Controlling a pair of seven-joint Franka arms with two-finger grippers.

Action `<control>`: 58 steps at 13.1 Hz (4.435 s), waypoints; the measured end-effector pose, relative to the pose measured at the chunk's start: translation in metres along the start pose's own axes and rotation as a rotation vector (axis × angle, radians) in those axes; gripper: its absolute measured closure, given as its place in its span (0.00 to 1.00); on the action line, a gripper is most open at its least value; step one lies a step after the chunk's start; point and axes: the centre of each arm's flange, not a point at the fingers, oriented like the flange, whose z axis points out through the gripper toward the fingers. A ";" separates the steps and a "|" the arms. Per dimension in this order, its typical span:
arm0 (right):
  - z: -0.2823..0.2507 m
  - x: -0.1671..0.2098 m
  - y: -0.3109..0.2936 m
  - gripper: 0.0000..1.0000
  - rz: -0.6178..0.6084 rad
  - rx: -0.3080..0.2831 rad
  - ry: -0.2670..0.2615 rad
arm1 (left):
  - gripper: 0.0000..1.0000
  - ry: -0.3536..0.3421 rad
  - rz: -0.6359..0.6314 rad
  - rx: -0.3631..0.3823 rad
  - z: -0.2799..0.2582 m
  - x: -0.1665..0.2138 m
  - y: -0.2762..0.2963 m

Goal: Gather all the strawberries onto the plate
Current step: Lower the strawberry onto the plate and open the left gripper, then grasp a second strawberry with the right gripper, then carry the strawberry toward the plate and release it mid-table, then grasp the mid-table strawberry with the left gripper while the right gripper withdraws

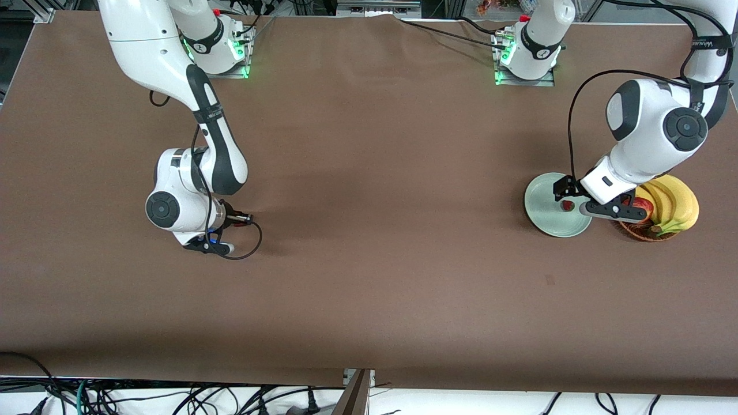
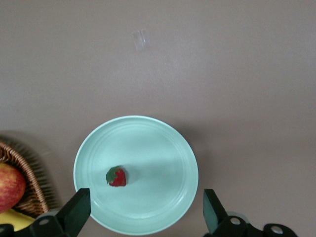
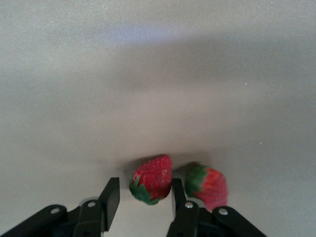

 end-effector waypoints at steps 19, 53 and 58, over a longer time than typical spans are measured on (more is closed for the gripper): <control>-0.081 -0.093 -0.283 0.67 0.209 0.274 -0.030 | 0.00 -0.026 -0.021 -0.021 -0.018 -0.010 -0.003; -0.035 0.020 0.032 0.10 -0.286 -0.080 0.045 | 0.00 0.016 -0.364 -0.059 0.081 0.080 0.348; -0.004 -0.011 0.032 0.15 -0.297 -0.070 0.019 | 0.00 -0.047 -0.346 -0.024 0.128 0.093 0.334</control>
